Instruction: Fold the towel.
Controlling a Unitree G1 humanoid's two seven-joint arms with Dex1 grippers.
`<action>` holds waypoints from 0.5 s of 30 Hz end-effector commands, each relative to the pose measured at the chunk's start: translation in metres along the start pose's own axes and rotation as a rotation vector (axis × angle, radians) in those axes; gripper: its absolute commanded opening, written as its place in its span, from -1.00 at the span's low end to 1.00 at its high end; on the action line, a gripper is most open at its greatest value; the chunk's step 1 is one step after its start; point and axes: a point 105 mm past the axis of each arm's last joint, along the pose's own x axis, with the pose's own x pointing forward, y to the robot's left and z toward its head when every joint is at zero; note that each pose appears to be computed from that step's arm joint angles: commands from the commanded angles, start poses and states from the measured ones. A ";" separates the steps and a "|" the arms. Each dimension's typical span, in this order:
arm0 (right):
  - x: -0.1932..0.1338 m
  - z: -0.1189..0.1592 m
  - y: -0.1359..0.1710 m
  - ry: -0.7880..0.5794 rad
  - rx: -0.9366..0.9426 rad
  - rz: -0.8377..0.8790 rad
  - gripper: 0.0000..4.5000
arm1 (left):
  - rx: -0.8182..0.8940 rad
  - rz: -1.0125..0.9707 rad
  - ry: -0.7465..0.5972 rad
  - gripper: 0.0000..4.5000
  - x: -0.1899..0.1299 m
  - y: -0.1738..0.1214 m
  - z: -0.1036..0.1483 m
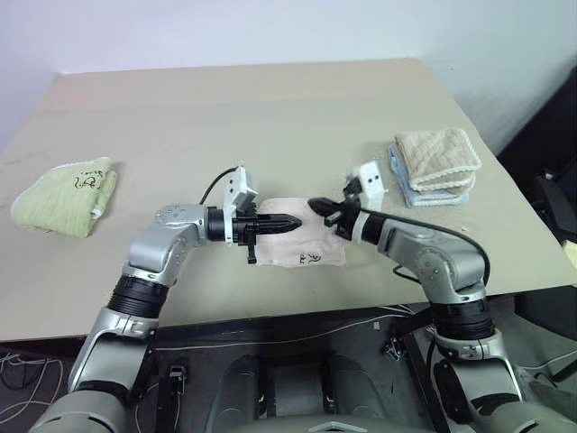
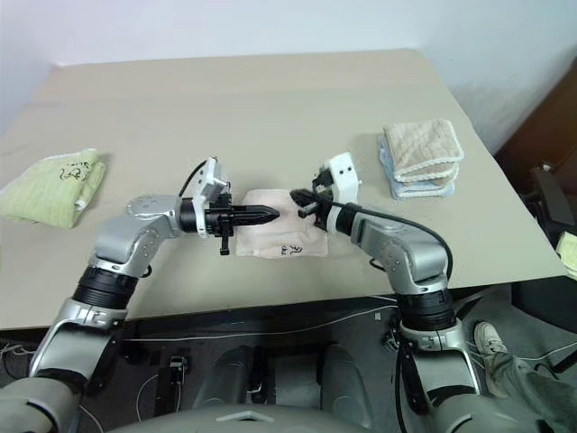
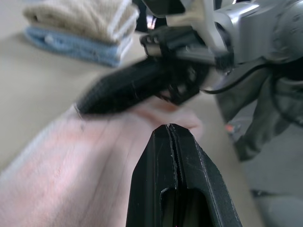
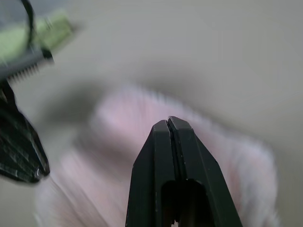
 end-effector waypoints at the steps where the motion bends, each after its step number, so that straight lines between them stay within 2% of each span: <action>1: -0.007 -0.005 0.005 0.008 -0.048 -0.015 -1.00 | -0.028 0.004 0.067 -0.99 -0.011 -0.004 -0.022; 4: -0.013 -0.022 0.006 0.062 -0.086 -0.044 -1.00 | -0.079 0.008 0.149 -0.99 -0.029 -0.011 -0.044; 6: -0.012 -0.023 0.008 0.054 -0.077 -0.043 -1.00 | -0.104 0.008 0.157 -0.99 -0.034 -0.014 -0.048; 10: -0.012 -0.029 -0.007 0.090 -0.163 -0.105 -1.00 | -0.123 0.004 0.208 -0.99 -0.040 -0.021 -0.061; 15: -0.010 -0.027 -0.008 0.075 -0.253 -0.075 -1.00 | -0.150 0.023 0.129 -0.99 -0.036 -0.020 -0.051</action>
